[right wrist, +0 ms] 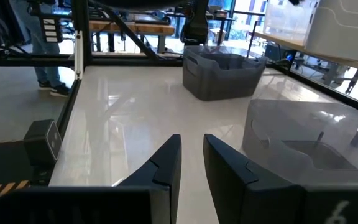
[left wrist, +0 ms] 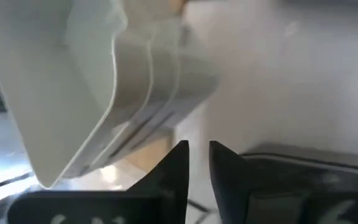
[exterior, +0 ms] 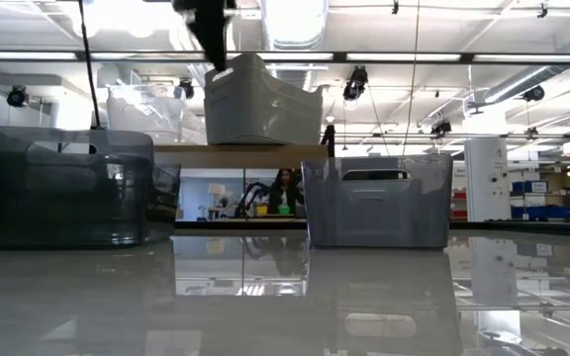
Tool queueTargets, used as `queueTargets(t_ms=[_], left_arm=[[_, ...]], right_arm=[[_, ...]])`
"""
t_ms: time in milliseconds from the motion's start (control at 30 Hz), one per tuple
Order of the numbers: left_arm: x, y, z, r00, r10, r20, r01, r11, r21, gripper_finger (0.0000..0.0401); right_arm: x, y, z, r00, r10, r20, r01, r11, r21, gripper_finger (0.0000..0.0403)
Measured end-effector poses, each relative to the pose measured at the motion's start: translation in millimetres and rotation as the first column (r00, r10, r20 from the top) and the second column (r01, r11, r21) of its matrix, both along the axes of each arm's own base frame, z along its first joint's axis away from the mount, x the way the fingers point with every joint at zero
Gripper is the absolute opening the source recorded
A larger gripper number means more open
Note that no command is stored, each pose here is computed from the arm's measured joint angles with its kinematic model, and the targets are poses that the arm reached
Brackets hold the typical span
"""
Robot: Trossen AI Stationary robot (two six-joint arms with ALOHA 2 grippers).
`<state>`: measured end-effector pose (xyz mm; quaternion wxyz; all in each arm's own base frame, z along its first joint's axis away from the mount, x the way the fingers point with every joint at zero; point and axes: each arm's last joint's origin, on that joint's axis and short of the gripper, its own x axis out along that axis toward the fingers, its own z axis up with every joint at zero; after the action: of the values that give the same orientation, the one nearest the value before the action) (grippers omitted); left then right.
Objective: Stack baskets on shelf by color
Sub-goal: Stack the gray bin on top of the gray bin on the shelf
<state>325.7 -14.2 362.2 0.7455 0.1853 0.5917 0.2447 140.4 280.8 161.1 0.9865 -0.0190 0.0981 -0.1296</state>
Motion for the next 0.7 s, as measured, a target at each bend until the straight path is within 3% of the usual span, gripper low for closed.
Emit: queueTargets(t_ms=[100, 233, 467, 700], left_arm=[[7, 8, -21, 0.999, 0.038, -0.017, -0.037, 0.997, 0.069, 0.0038], [20, 18, -33, 0.997, 0.048, 0.063, -0.052, 0.996, 0.071, 0.0033], [52, 35, -23, 0.944, -0.041, 0.329, 0.003, 0.993, 0.114, 0.0033], [65, 55, -12, 0.891, -0.086, 0.446, 0.005, 0.984, 0.179, 0.0033]], right_arm=[[0, 0, 0, 1.000, 0.002, -0.003, -0.002, 1.000, -0.009, 0.0061], [0, 0, 0, 1.000, 0.000, -0.001, 0.000, 1.000, -0.016, 0.0061], [0, 0, 0, 1.000, -0.003, 0.002, 0.003, 1.000, -0.015, 0.0061], [0, 0, 0, 1.000, -0.001, 0.001, 0.001, 1.000, 0.000, 0.0061]])
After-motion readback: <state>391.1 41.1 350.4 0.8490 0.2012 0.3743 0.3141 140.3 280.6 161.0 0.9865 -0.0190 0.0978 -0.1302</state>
